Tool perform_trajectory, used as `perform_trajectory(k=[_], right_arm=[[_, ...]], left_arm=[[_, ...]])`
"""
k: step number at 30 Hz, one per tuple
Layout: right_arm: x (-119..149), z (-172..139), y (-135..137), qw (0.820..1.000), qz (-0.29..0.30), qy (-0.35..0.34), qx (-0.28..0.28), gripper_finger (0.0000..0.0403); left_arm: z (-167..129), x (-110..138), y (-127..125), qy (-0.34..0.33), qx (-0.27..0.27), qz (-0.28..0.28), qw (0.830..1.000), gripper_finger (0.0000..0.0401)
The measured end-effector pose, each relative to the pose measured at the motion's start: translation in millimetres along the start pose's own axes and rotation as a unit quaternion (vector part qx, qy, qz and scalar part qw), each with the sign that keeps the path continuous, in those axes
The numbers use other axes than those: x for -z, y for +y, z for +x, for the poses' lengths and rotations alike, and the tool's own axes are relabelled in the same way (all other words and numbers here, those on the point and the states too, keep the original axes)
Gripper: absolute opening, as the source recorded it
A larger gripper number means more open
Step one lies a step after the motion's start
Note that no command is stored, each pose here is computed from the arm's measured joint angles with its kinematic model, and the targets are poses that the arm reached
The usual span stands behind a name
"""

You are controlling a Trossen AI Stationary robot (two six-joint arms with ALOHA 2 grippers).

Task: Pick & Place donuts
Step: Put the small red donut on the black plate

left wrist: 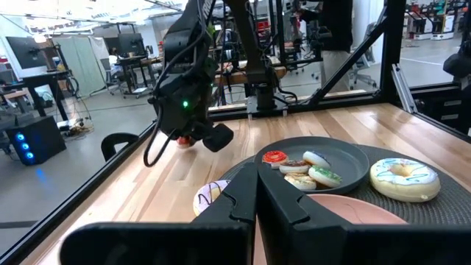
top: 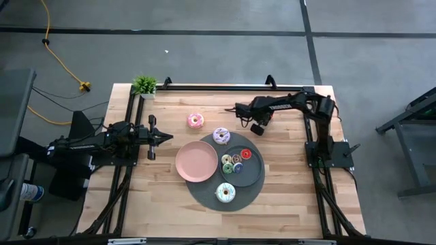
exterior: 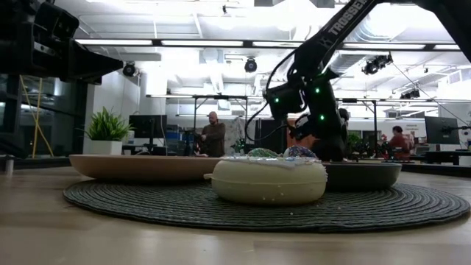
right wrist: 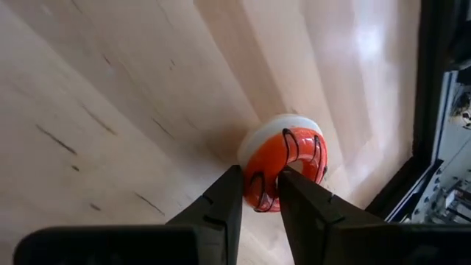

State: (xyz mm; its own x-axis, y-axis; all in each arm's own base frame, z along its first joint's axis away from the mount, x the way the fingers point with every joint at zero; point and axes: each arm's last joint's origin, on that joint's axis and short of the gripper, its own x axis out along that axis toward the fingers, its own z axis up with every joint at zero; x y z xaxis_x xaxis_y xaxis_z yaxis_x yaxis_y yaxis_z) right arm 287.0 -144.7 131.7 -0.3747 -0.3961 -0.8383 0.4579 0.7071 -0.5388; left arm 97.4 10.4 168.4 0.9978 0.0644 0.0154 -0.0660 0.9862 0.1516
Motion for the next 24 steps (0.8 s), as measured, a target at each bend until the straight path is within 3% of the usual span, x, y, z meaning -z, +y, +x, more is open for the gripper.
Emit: perform_trajectory(k=[16,24], right_arm=[[31,-66,-23,0.995,0.006,-0.084,-0.058,0.0078],[63,-107,-16,0.986,-0.038,-0.134,-0.089,0.0078]], left_arm=[[0,0,0,0.0,0.0,0.0,1.0,0.0001],[0,0,0,0.0,0.0,0.0,1.0,0.0001]])
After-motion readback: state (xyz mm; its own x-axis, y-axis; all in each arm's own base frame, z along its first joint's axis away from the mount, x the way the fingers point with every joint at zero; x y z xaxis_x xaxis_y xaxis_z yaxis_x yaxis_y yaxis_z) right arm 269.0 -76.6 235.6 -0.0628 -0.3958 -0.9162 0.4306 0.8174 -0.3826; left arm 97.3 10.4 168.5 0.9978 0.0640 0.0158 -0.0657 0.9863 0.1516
